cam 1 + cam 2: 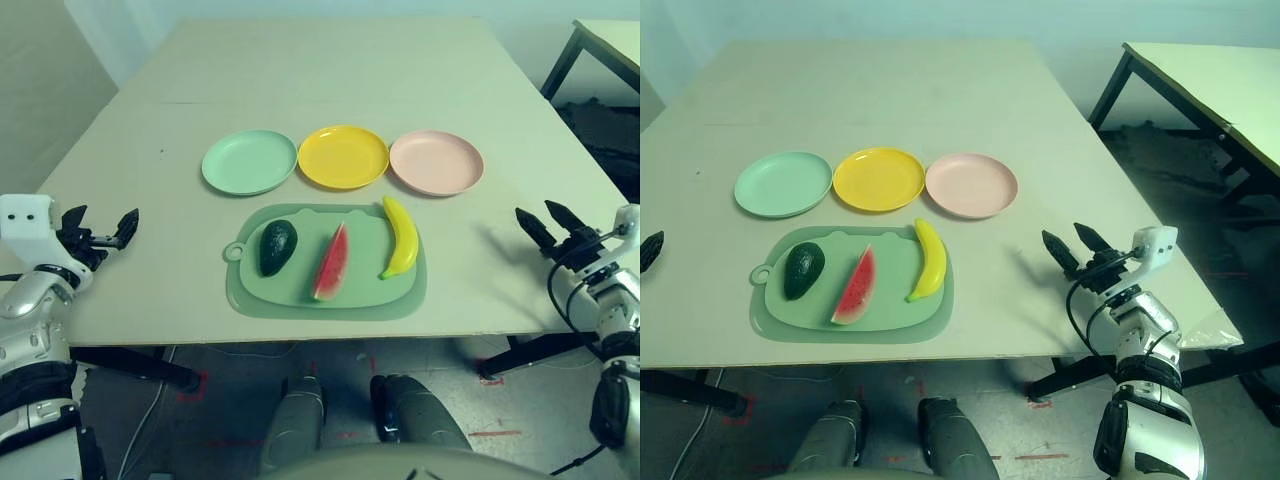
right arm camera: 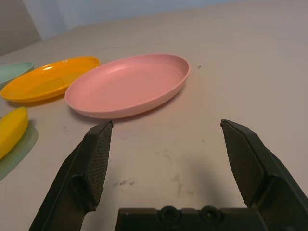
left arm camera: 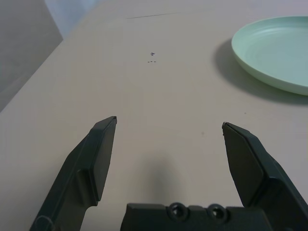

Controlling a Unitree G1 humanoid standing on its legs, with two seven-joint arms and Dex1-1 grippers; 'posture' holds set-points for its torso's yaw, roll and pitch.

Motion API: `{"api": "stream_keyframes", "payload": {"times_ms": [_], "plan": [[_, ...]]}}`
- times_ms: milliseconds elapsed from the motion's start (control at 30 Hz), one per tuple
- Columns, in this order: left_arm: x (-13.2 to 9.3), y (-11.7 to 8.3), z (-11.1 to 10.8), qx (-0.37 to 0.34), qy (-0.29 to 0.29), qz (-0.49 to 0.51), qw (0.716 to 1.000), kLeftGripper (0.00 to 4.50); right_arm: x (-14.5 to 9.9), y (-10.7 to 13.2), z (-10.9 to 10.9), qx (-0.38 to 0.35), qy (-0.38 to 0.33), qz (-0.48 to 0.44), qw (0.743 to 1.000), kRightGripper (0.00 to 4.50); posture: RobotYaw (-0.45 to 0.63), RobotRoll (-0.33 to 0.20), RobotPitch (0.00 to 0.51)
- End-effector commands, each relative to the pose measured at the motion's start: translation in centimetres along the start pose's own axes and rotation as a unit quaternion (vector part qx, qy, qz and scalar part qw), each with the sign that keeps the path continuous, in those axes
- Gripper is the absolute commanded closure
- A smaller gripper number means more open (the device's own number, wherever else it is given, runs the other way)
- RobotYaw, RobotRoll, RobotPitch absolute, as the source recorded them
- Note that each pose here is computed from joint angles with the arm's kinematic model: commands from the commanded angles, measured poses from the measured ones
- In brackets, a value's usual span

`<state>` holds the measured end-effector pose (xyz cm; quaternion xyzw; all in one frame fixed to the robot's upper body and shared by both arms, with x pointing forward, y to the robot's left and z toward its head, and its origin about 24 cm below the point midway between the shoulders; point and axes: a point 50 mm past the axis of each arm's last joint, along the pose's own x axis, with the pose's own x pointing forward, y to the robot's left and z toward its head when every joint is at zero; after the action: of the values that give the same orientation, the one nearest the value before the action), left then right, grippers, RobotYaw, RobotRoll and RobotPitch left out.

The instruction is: Place the fruits into color-matched plates.

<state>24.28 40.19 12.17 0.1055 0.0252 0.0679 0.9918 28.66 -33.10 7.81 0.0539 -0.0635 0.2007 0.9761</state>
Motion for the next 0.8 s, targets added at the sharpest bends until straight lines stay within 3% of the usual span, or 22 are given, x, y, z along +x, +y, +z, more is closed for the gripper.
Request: {"api": "stream_keyframes", "payload": {"times_ms": [33,367,800], "plan": [[0.0,0.1,0.3,0.003,-0.004,0.003,1.000,0.05,-0.3,-0.2,0.0,0.003,0.000,-0.009,1.000,0.00,0.09,0.000,0.122],[-0.2,0.4,0.7,0.004,-0.010,0.010,1.000,0.05,0.2,-0.5,0.4,0.000,0.005,-0.009,1.000,0.00,0.11,0.000,0.124],[1.1,-1.7,0.1,-0.012,-0.009,-0.022,1.000,0.05,-1.0,-1.5,1.5,-0.020,0.014,-0.016,1.000,0.00,0.06,0.000,0.151]]}}
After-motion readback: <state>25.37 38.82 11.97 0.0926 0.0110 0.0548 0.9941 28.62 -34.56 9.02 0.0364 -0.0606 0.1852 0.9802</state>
